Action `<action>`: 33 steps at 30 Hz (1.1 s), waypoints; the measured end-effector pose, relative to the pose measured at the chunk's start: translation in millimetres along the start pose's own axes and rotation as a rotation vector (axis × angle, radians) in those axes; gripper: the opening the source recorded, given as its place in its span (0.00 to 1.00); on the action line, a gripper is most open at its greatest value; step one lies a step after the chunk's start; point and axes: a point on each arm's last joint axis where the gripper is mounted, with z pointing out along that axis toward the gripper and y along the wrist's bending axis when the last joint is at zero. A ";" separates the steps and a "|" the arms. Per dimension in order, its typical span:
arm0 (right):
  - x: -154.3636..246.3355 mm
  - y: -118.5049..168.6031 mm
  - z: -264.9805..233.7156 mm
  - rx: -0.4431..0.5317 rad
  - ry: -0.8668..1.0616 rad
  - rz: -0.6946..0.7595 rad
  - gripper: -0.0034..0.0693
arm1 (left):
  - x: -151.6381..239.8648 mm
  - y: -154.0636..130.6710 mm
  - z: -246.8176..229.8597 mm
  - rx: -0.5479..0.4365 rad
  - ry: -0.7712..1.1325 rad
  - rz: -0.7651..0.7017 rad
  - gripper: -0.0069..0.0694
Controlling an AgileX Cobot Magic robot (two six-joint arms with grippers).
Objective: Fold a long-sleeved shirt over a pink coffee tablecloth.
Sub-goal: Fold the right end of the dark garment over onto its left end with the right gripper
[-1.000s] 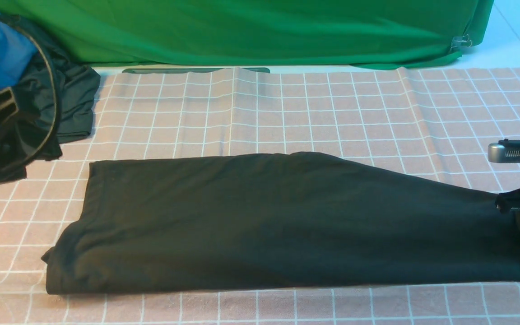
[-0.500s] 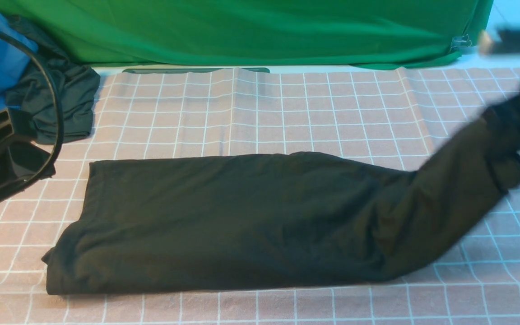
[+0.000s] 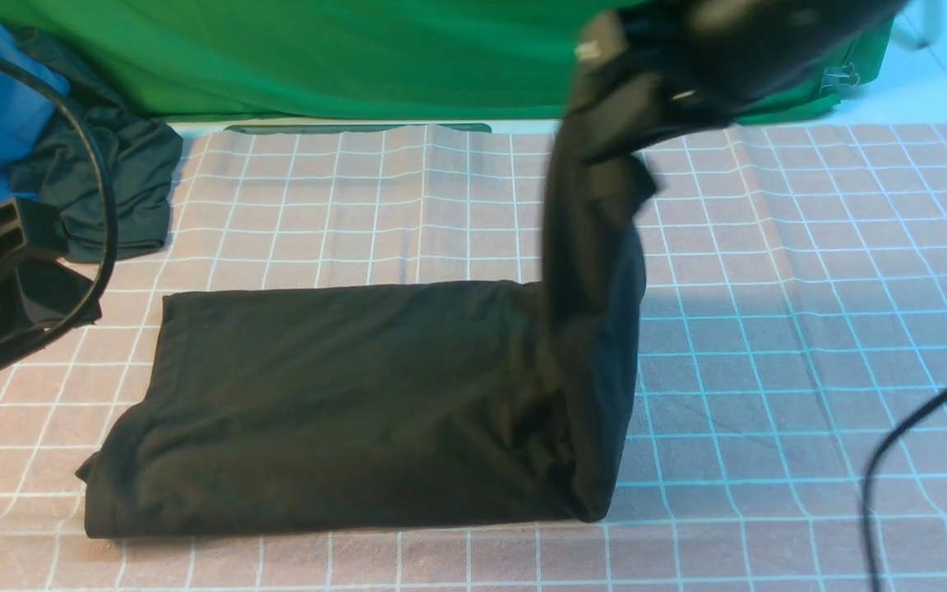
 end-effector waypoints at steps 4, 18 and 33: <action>-0.2 13.6 35.6 -0.063 0.005 0.024 0.20 | 0.0 0.2 0.0 -0.002 0.000 0.001 0.51; 18.6 61.6 144.3 -0.299 0.010 0.108 0.19 | 0.0 0.2 0.0 -0.002 0.000 0.001 0.51; 24.4 97.0 183.9 -0.391 -0.002 0.118 0.19 | -0.1 0.4 0.0 -0.004 -0.001 0.003 0.51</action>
